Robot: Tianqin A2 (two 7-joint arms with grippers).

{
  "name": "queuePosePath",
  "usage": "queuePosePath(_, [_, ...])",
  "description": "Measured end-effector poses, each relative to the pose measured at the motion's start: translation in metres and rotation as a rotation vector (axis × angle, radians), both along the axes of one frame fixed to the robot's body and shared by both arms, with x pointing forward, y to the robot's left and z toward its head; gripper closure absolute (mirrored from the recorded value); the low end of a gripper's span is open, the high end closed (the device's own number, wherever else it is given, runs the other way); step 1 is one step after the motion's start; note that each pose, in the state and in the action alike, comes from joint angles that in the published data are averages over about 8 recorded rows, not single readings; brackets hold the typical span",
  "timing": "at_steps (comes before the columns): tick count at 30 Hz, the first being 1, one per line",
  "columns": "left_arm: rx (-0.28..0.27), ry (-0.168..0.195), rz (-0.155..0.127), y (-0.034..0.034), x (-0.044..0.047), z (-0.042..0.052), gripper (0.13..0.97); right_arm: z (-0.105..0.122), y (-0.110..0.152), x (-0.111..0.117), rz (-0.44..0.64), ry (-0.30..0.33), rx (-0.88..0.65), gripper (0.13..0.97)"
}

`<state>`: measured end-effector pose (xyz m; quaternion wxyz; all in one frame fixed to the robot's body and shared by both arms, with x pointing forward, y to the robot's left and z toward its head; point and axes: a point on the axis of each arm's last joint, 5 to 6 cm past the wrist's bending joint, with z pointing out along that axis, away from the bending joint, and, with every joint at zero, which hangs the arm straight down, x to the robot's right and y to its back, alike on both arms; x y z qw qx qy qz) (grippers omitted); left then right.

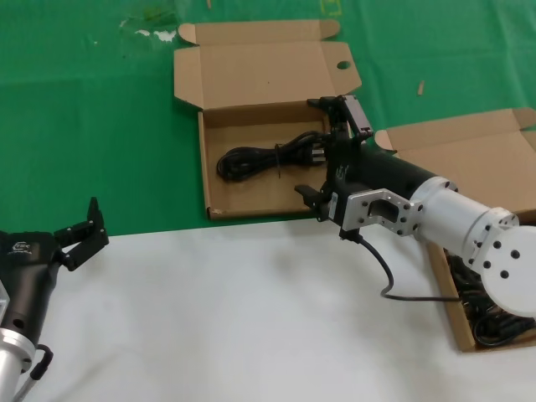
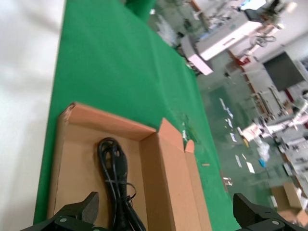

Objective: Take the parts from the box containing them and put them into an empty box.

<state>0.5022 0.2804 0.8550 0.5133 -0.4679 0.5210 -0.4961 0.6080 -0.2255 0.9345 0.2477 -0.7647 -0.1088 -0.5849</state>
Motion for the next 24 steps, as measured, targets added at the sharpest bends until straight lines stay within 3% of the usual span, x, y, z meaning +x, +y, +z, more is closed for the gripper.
queuePosePath(24, [0.0,0.0,0.0,0.0,0.0,0.0,0.132,-0.027,-0.011,-0.03,-0.142,0.078,0.479,0.13])
